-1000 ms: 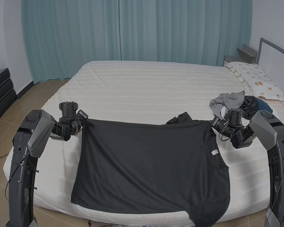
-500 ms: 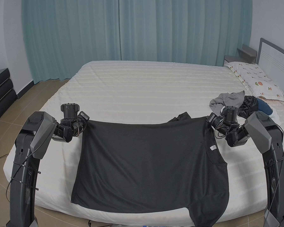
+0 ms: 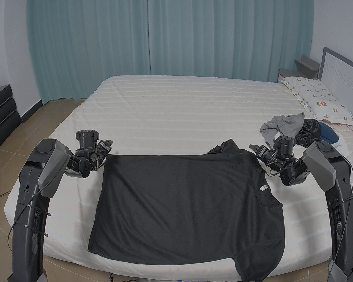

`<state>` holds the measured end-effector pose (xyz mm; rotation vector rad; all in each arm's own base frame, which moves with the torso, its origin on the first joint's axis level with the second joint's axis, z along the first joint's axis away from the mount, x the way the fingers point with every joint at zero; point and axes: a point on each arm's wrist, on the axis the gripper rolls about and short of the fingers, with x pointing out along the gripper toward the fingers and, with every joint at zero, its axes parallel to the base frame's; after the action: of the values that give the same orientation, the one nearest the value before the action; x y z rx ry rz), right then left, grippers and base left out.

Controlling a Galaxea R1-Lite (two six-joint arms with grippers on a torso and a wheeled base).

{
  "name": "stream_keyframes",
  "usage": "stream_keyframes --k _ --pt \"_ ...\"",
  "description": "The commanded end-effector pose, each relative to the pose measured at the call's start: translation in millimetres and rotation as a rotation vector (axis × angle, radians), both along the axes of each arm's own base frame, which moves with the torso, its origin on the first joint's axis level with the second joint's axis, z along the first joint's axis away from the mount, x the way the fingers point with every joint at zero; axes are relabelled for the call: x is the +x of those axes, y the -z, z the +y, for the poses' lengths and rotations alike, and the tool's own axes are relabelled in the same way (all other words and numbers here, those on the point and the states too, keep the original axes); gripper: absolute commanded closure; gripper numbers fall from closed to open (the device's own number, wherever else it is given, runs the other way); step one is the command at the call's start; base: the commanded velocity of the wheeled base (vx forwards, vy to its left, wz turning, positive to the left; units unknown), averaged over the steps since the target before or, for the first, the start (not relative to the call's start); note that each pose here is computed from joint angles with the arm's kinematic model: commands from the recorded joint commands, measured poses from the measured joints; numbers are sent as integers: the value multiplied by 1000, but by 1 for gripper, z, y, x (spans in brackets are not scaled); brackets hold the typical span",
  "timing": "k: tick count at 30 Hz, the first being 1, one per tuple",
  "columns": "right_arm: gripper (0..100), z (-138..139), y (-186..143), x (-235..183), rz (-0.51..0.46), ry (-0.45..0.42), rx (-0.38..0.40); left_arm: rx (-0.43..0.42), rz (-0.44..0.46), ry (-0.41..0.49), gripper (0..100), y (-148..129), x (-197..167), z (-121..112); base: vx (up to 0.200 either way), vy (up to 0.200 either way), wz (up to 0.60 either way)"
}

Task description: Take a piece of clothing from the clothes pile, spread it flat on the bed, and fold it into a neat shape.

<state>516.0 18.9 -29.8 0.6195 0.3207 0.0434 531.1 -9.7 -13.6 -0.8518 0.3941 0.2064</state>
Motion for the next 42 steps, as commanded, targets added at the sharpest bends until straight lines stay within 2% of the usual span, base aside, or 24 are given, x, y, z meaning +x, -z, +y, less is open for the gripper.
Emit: stream_keyframes --k 1,7,11,12,13,15,16,20,21,22,31,42 --pt "0 -4 -21 -12 3 4 12 -13 18 -7 0 -9 -9 2 0 0 0" --pt "0 -5 -48 -60 86 -40 32 -53 25 -20 0 -51 -46 5 0 0 0" --pt "0 -6 -75 -110 134 -40 78 -61 36 -18 0 -75 -84 4 0 0 0" --pt "0 -6 -78 -116 135 -38 85 -60 44 -17 0 -75 -88 3 0 0 0" --pt "0 -6 -91 -142 150 -41 116 -59 76 -13 0 -77 -105 2 0 0 0" --pt "0 -5 -94 -153 157 -54 123 -61 92 -9 0 -77 -113 2 0 0 0" --pt "0 -6 -96 -183 188 -94 134 -79 131 26 0 -77 -134 1 0 0 0" --pt "0 -5 -95 -229 255 -133 151 -129 196 110 0 -76 -178 0 -50 0 0" --pt "0 -5 -95 -229 255 -133 151 -129 196 110 0 -76 -178 0 -200 0 0" --pt "0 -5 -90 -246 294 -133 153 -142 231 135 0 -73 -199 0 -200 0 0" --pt "0 -5 -70 -270 415 -144 169 -175 295 197 0 -55 -244 -6 -200 0 0" --pt "0 -4 -58 -276 477 -174 190 -181 287 207 0 -48 -250 -6 0 -36 0"
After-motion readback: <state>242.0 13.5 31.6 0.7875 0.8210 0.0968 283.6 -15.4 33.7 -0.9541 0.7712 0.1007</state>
